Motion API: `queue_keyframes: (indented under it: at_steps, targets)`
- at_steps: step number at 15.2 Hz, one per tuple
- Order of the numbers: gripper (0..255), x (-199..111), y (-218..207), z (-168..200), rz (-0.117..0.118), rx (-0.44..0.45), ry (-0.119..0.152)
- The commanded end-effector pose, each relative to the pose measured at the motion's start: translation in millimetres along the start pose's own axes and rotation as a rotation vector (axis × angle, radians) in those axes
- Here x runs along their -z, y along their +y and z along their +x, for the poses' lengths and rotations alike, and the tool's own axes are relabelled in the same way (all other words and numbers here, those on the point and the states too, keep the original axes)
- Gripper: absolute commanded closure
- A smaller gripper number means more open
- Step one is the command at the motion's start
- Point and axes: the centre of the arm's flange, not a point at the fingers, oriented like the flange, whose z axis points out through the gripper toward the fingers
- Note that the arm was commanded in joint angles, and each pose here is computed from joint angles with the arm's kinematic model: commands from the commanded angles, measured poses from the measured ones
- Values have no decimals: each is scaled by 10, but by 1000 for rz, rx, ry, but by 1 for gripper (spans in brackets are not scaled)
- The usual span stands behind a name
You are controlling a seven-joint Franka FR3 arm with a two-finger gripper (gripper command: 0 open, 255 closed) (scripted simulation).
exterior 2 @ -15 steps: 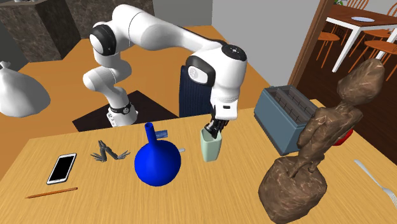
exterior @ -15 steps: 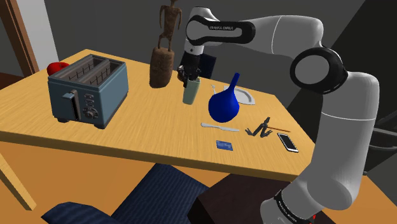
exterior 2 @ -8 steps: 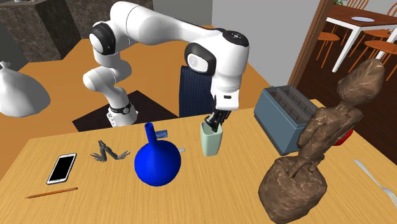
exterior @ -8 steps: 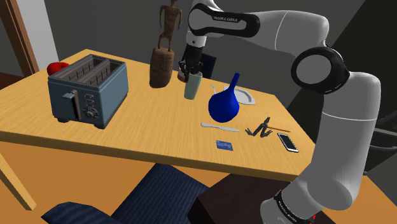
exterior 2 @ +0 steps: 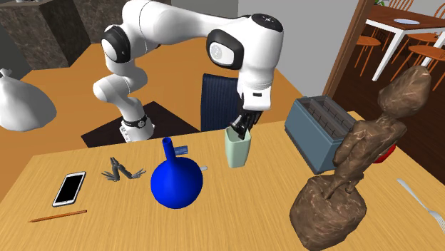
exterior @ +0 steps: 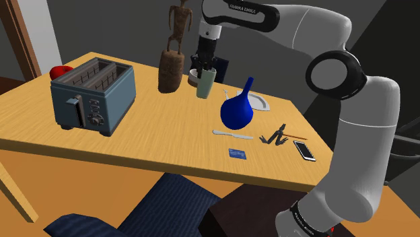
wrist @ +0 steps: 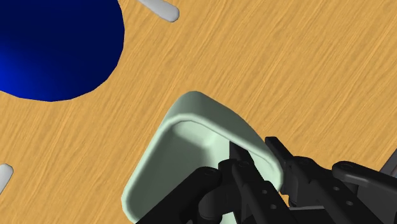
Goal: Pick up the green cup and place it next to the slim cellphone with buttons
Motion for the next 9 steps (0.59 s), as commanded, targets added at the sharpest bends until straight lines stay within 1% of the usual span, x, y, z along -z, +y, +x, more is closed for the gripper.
queue_keyframes:
  at_steps: [1, 9]
  targets:
    - [255, 125, 10, -9, 0, 0, 0]
    - [255, 546, 13, -45, 0, 0, 0]
